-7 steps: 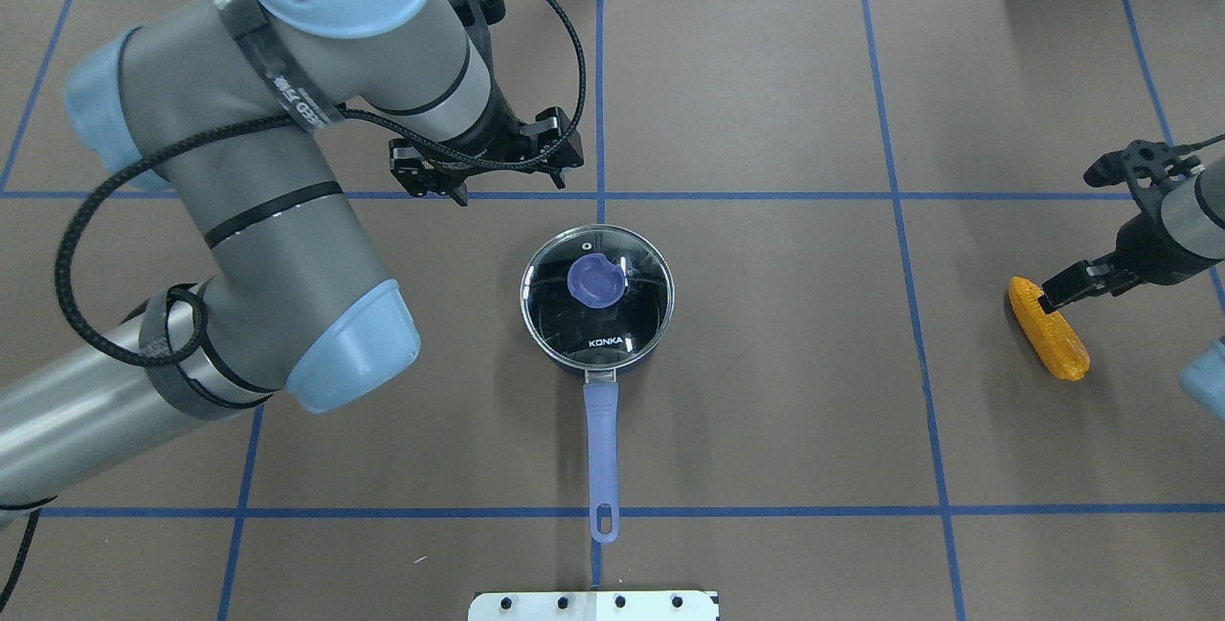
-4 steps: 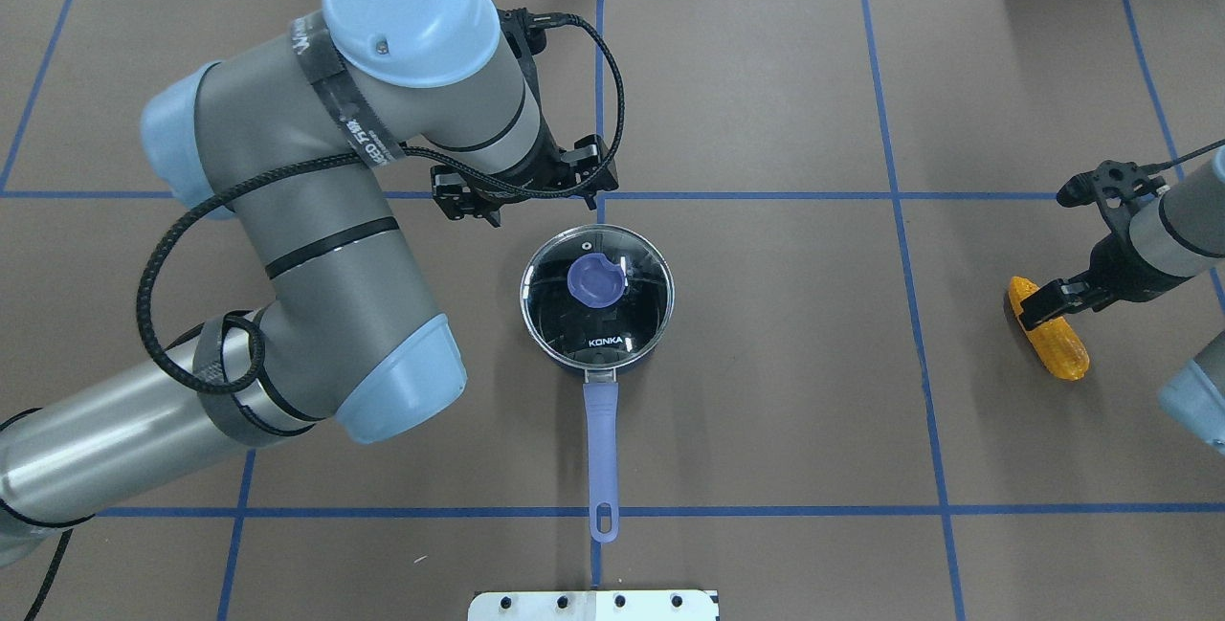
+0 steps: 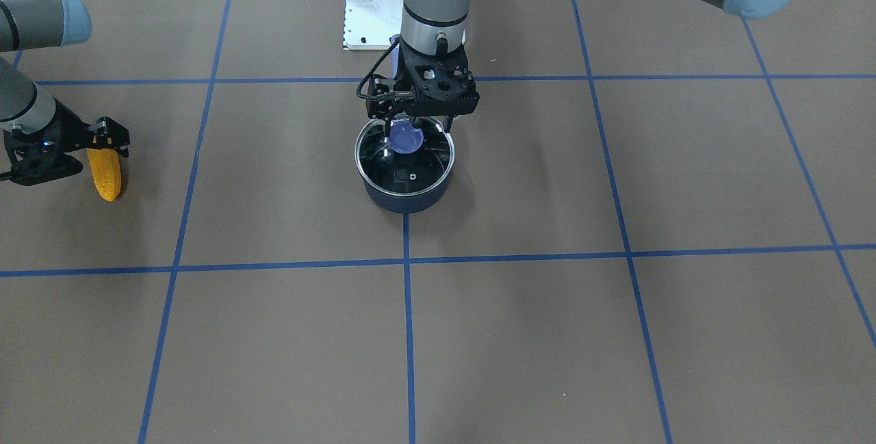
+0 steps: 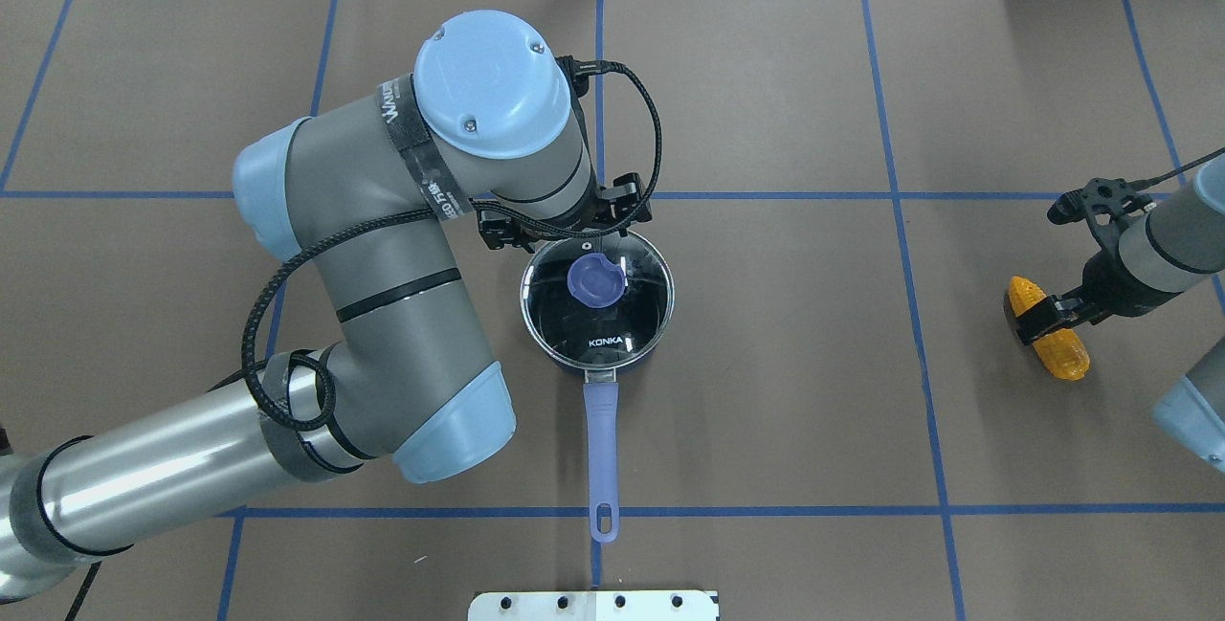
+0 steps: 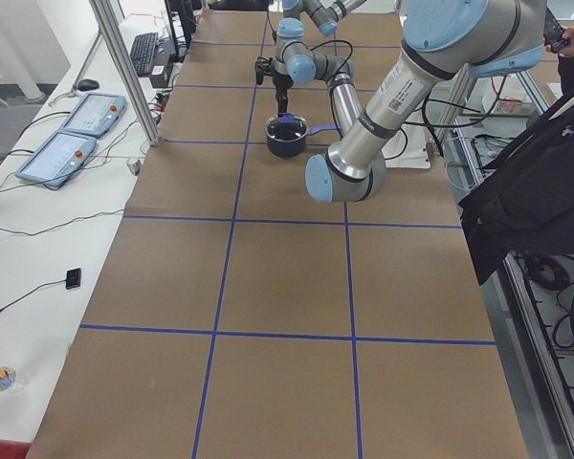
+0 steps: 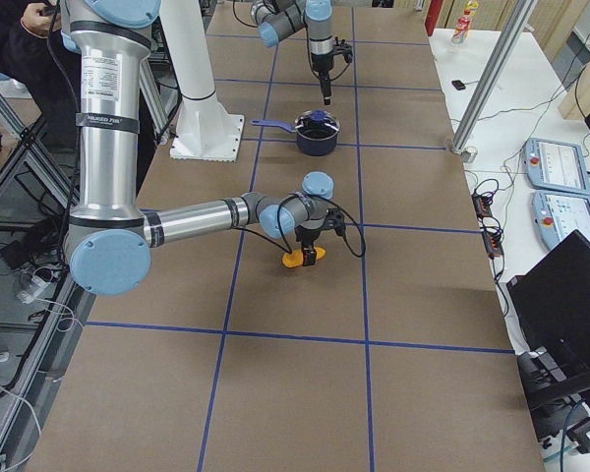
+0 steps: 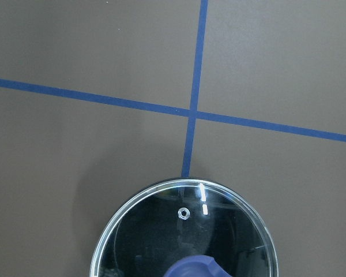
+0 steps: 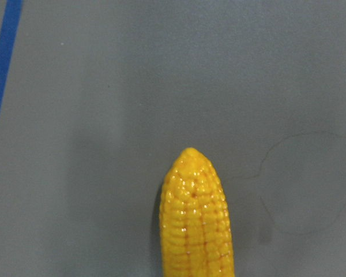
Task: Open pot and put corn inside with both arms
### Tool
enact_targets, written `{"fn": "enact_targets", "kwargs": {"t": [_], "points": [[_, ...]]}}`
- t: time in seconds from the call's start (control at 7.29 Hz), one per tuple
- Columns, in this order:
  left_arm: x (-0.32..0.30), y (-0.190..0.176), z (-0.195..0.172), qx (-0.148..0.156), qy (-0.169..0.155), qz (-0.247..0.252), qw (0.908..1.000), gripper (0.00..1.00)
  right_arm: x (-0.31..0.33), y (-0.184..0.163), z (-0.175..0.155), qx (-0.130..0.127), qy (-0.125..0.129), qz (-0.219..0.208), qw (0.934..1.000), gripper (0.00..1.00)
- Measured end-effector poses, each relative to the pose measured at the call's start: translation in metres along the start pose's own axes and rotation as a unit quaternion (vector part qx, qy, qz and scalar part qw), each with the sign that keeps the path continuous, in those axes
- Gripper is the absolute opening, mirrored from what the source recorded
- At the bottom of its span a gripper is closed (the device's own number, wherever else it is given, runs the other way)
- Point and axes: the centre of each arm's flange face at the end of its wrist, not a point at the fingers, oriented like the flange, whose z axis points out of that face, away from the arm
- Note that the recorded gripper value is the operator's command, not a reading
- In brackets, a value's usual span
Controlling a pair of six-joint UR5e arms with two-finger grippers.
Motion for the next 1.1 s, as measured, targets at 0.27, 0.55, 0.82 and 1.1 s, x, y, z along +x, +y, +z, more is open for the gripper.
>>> {"fn": "enact_targets", "kwargs": {"t": [0.27,0.55,0.82,1.1], "points": [[0.003,-0.003,0.023,0.003,-0.002,0.000,1.0000,0.98,-0.002,0.001,0.002,-0.002,0.000,-0.002,1.0000,1.00],[0.004,-0.007,0.036,0.004,-0.001,-0.001,1.0000,0.98,-0.003,0.001,0.004,-0.004,0.000,-0.003,1.0000,0.72],[0.005,-0.006,0.039,0.002,-0.001,0.000,1.0000,0.98,-0.004,0.000,0.005,-0.004,0.000,-0.003,1.0000,0.61],[0.010,-0.003,0.042,0.000,-0.002,0.002,1.0000,0.98,-0.001,0.001,0.011,-0.010,0.003,-0.001,0.9999,0.47]]}}
